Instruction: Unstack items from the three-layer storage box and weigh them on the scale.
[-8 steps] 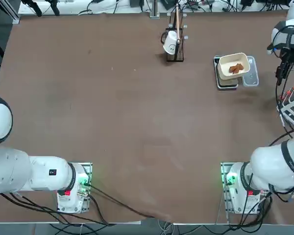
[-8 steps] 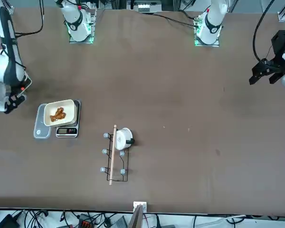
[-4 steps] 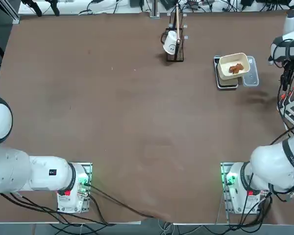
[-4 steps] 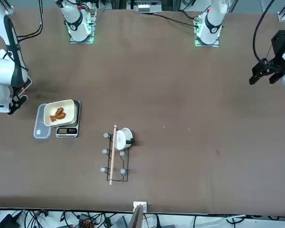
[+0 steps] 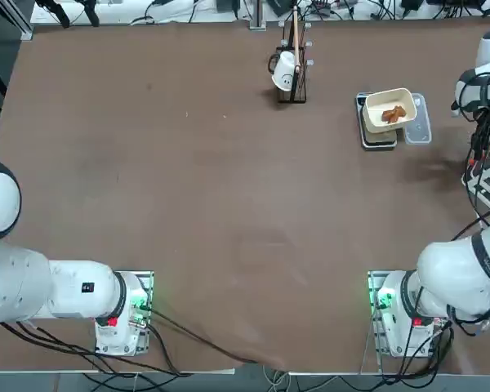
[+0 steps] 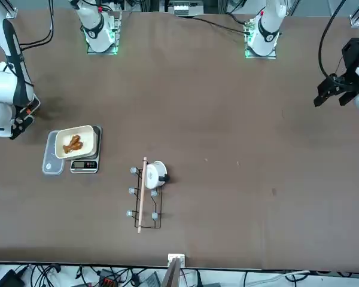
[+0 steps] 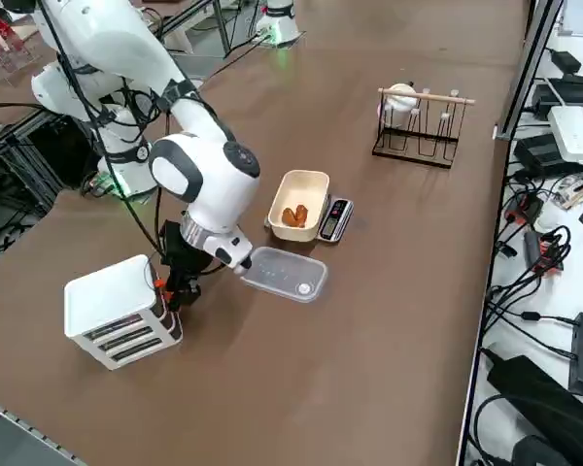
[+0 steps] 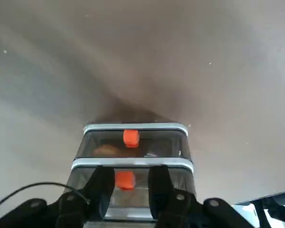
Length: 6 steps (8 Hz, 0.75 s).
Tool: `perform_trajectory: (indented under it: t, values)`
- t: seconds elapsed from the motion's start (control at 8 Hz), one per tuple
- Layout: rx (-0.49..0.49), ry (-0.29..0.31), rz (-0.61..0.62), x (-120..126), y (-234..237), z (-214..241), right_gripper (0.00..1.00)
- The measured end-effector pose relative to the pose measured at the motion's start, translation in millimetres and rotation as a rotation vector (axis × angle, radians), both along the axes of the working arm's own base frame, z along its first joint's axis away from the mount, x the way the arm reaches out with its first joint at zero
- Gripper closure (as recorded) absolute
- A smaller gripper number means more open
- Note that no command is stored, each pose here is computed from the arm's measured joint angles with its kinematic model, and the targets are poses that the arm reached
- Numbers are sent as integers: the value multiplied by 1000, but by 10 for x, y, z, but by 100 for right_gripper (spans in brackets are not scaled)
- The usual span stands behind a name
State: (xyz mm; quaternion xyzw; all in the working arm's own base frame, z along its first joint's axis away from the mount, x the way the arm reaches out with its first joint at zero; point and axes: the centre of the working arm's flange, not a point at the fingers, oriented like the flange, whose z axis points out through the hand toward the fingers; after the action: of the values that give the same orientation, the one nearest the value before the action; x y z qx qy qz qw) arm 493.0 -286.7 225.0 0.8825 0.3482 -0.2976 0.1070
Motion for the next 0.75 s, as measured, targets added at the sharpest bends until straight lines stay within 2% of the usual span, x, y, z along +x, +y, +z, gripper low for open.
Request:
perform_trajectory:
  t: [0.38, 0.62, 0.75]
  values:
    - [2, 3, 0, -10, 6, -11, 56]
    - [3, 3, 0, -17, 7, -18, 71]
    - [5, 2, 0, -11, 20, -14, 85]
